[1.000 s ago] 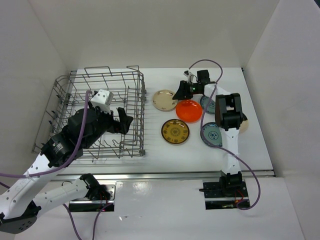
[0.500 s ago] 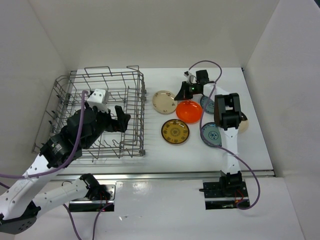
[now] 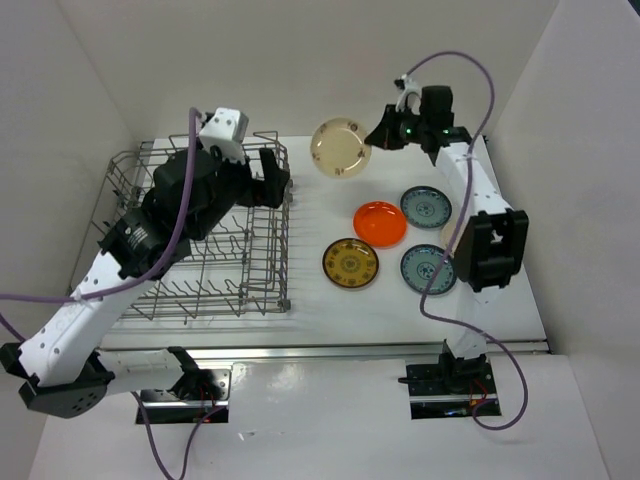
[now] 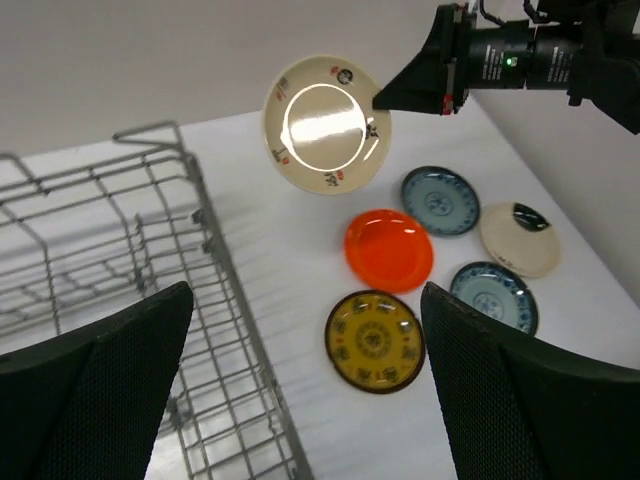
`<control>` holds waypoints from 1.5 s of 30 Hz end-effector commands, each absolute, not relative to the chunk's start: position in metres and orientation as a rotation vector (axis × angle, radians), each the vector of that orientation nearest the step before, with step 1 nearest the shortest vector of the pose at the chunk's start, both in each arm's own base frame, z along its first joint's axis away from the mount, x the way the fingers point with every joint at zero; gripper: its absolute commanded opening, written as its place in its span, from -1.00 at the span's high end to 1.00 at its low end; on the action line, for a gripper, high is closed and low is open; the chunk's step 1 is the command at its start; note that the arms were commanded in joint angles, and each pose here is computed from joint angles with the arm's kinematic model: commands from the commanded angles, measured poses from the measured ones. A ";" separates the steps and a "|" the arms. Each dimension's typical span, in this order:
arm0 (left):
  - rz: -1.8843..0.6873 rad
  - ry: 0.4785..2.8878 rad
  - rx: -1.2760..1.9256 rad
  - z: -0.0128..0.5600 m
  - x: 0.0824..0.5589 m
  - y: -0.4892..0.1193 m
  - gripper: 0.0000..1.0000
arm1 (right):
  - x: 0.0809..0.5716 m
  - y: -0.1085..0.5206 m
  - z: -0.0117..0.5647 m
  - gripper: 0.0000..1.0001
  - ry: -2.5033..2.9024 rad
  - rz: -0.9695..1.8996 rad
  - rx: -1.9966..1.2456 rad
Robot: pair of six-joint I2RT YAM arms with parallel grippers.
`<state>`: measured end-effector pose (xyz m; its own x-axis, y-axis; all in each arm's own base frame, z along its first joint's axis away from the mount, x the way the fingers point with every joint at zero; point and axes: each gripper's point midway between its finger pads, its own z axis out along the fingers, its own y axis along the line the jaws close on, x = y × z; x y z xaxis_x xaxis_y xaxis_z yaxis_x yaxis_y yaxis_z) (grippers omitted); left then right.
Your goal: Load the plates into the dish rack
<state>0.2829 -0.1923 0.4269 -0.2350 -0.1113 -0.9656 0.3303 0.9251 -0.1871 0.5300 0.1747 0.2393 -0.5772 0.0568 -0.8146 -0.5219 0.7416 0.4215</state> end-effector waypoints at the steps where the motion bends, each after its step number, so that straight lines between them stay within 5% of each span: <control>1: -0.482 1.650 0.309 0.465 0.289 -0.218 -1.00 | 0.505 0.168 0.333 1.00 1.863 0.778 -0.392; 9: -0.570 1.611 0.548 0.474 0.322 -0.278 -1.00 | 0.428 0.163 0.428 1.00 1.639 0.741 -0.480; 19: -0.554 1.554 0.505 0.480 0.365 -0.259 -1.00 | 0.388 0.164 0.444 1.00 1.596 0.761 -0.529; 32: -0.878 1.466 0.851 0.451 0.346 -0.277 -1.00 | 0.343 0.182 0.468 1.00 1.479 0.898 -0.691; 39: -1.062 1.490 0.878 0.438 0.347 -0.275 -0.26 | 0.341 0.185 0.461 1.00 1.487 0.909 -0.696; 45: -1.110 1.524 0.890 0.429 0.350 -0.277 -0.20 | 0.339 0.189 0.461 1.00 1.474 0.919 -0.713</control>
<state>0.3589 -0.2736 0.4174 -0.2460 0.0096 -0.9692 0.8992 0.3756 -0.2245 0.3529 0.1826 0.4393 -0.1963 0.0674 -0.9782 -0.8136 0.5456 0.2009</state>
